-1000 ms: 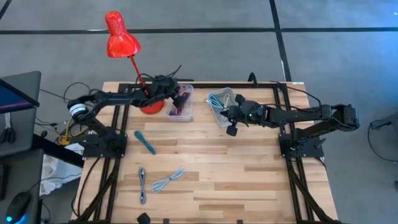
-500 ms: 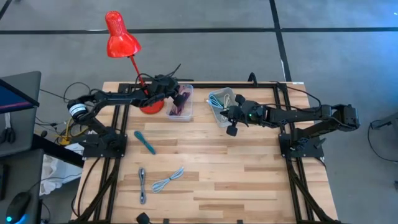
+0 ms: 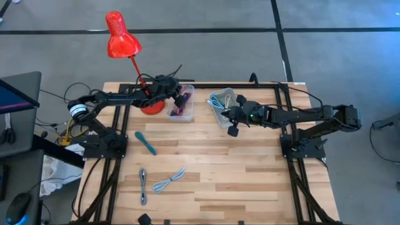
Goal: Pick & Place USB Port
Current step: Put the pink USB cable into the gray bin
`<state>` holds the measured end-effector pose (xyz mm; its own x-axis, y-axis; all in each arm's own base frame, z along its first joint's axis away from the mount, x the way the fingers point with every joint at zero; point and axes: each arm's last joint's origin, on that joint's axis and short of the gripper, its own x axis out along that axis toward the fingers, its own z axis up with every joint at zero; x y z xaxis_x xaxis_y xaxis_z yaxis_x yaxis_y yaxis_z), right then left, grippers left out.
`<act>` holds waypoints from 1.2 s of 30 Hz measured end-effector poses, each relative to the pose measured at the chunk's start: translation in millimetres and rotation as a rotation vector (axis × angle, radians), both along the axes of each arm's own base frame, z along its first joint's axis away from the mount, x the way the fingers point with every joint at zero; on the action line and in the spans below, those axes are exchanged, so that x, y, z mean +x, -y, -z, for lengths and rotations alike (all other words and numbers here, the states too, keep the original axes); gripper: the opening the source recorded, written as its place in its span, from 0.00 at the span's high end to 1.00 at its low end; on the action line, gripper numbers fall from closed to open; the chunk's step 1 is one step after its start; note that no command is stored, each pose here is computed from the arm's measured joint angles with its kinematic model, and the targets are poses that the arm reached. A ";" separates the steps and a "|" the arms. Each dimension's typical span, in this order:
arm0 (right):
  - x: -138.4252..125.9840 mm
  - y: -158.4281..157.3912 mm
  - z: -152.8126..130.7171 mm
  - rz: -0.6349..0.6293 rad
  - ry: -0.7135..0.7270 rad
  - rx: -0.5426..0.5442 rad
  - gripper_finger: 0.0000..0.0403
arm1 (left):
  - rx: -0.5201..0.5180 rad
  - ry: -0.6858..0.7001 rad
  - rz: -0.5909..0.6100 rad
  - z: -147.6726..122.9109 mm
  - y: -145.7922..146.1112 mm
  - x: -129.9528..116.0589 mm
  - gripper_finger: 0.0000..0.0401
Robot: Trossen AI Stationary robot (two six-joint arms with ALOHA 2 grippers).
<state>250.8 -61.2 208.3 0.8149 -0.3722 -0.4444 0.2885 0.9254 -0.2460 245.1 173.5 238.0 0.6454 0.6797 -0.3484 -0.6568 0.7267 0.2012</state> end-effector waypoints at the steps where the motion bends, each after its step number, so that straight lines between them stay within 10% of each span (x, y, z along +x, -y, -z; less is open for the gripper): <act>1: 0.0 0.0 0.0 0.000 0.000 0.000 0.98 | 0.000 0.000 0.000 0.0 0.0 0.0 0.98; 21: 1.2 1.7 -3.3 0.004 0.026 -0.036 0.98 | 0.067 0.269 0.266 -52.4 39.6 -2.1 0.99; 36: 10.4 -6.2 -23.4 -0.219 0.297 0.135 0.87 | 0.165 0.480 0.594 -88.1 107.2 6.7 0.99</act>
